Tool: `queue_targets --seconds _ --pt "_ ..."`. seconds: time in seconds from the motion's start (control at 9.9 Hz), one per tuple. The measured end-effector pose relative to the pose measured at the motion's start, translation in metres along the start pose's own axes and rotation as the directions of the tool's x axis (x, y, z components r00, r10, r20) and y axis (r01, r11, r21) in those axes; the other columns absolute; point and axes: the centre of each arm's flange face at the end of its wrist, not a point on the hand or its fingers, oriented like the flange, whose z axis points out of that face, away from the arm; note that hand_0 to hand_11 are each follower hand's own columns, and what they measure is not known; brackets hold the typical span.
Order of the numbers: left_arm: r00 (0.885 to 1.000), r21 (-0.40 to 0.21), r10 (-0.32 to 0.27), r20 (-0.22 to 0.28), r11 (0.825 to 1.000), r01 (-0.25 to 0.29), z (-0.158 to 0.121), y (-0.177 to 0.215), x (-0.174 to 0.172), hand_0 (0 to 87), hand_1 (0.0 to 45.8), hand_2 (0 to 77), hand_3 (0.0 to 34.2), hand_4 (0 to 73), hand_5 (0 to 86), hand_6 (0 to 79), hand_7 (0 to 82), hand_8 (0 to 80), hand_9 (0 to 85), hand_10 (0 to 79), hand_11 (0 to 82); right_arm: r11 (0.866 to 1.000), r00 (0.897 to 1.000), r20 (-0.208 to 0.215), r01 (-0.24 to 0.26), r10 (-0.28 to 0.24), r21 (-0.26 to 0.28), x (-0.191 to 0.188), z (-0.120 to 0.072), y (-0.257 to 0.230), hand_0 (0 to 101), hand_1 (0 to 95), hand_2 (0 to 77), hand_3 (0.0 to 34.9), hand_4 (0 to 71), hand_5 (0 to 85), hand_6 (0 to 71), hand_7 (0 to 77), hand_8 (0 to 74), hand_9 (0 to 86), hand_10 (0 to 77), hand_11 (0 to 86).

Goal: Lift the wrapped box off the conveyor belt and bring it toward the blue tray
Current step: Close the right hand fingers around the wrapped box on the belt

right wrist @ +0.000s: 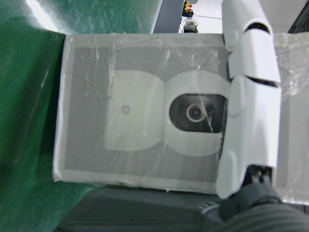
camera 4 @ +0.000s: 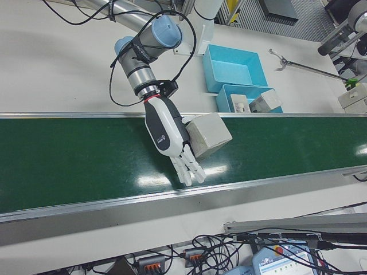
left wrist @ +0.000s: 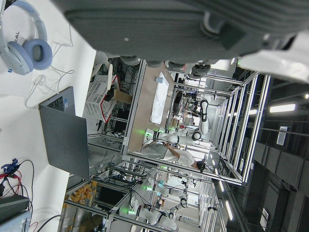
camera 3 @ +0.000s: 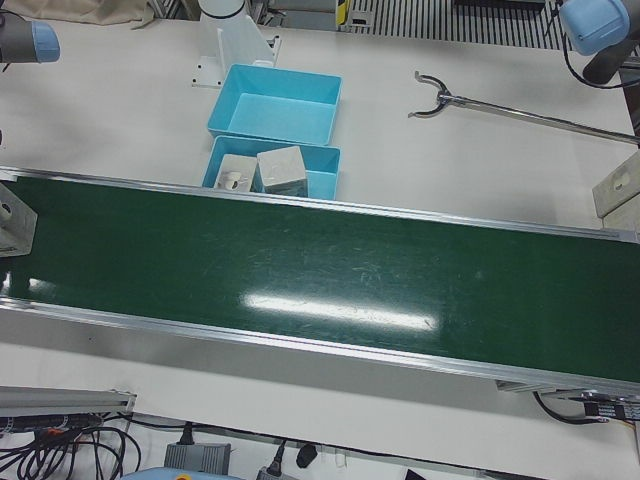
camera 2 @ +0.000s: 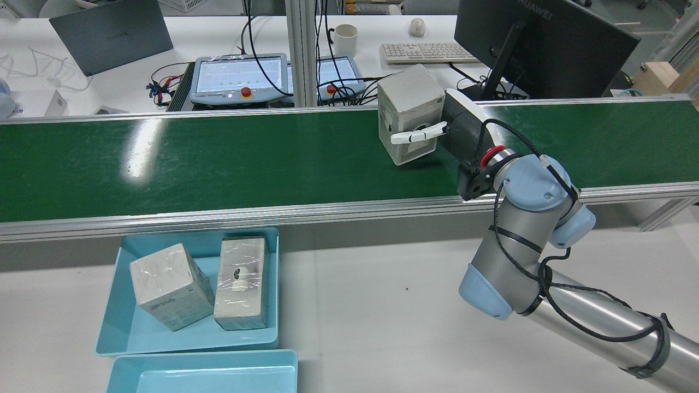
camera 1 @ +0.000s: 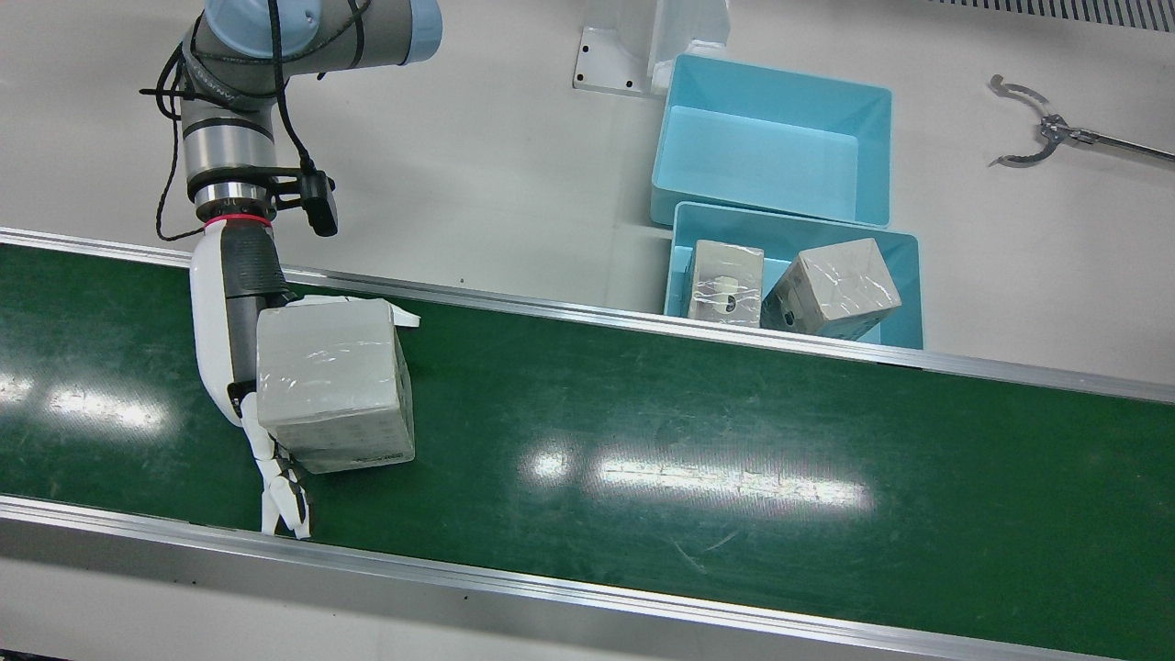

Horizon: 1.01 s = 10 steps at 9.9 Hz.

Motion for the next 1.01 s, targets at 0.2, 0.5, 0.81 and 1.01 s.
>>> queue_targets --seconds 0.2,0.5,0.81,1.01 --pt "1.0 0.0 0.0 0.0 1.0 0.0 0.0 0.0 0.0 0.0 0.0 0.5 0.0 0.0 1.1 0.0 0.0 0.0 0.0 0.0 0.0 1.0 1.0 -0.002 0.0 0.0 0.002 0.0014 0.0 0.0002 47 15.8 15.8 0.4 0.0 7.6 0.0 0.0 0.0 1.1 0.0 2.7" --pt "1.0 0.0 0.0 0.0 1.0 0.0 0.0 0.0 0.0 0.0 0.0 0.5 0.0 0.0 1.1 0.0 0.0 0.0 0.0 0.5 0.0 1.0 1.0 -0.005 -0.003 0.003 -0.001 0.0033 0.0003 0.0021 47 15.8 15.8 0.5 0.0 7.6 0.0 0.0 0.0 1.1 0.0 2.7" --pt "1.0 0.0 0.0 0.0 1.0 0.0 0.0 0.0 0.0 0.0 0.0 0.5 0.0 0.0 1.1 0.0 0.0 0.0 0.0 0.5 0.0 1.0 1.0 -0.006 -0.004 0.004 -0.003 0.0039 0.0002 0.0029 47 15.8 15.8 0.5 0.0 7.6 0.0 0.0 0.0 1.1 0.0 2.7" --pt "1.0 0.0 0.0 0.0 1.0 0.0 0.0 0.0 0.0 0.0 0.0 0.5 0.0 0.0 1.1 0.0 0.5 0.0 0.0 0.0 0.0 1.0 1.0 -0.005 -0.004 0.004 -0.003 0.0039 0.0002 0.0032 47 15.8 15.8 0.4 0.0 7.6 0.0 0.0 0.0 1.1 0.0 2.7"
